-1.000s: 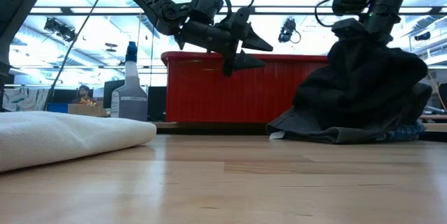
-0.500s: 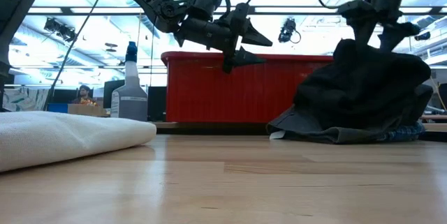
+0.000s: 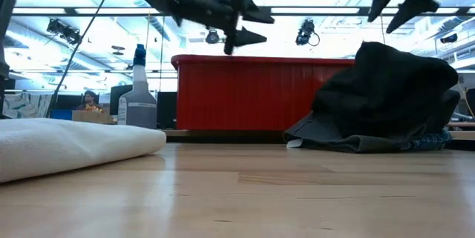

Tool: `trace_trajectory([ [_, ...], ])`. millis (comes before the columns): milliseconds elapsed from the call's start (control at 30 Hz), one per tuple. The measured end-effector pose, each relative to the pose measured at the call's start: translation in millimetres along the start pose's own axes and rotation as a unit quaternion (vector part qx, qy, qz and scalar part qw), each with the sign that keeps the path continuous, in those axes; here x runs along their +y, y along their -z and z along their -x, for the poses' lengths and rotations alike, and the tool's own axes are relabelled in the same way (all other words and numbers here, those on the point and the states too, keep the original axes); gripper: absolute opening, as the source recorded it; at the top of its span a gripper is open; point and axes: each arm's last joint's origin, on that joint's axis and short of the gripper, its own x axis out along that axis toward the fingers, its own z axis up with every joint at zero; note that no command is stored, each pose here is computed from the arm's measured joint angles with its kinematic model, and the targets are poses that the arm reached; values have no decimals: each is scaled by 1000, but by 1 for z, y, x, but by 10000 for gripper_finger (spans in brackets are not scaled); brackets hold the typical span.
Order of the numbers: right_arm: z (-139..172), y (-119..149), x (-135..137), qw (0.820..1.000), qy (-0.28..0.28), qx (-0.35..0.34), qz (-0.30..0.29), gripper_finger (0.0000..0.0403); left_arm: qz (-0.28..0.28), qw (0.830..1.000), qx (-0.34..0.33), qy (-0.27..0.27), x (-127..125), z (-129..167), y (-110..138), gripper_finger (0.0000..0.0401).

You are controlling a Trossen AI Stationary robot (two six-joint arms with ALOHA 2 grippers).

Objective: Fold laundry
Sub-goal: Put the folded black pants into the red bin

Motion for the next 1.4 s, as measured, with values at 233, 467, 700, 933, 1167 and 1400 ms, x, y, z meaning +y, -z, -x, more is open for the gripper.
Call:
trace_trajectory([
  [233, 45, 20, -21, 993, -8, -117, 8, 297, -51, 995, 15, -80, -9, 43, -23, 288],
  [467, 69, 46, -34, 985, -30, -168, -20, 297, -82, 990, 28, -116, -15, 63, -30, 272],
  [700, 72, 77, -47, 976, -55, -196, -70, 297, -97, 987, 49, -118, -16, 66, -27, 237],
  [933, 70, 92, -55, 950, -105, -277, -101, 297, -110, 980, 92, -139, -26, 92, -29, 208],
  [1167, 47, 103, -59, 934, -135, -306, -123, 297, -118, 977, 97, -150, -33, 123, -14, 185],
  [1400, 20, 108, -59, 923, -192, -294, -160, 297, -47, 984, 72, -156, -28, 148, 45, 181],
])
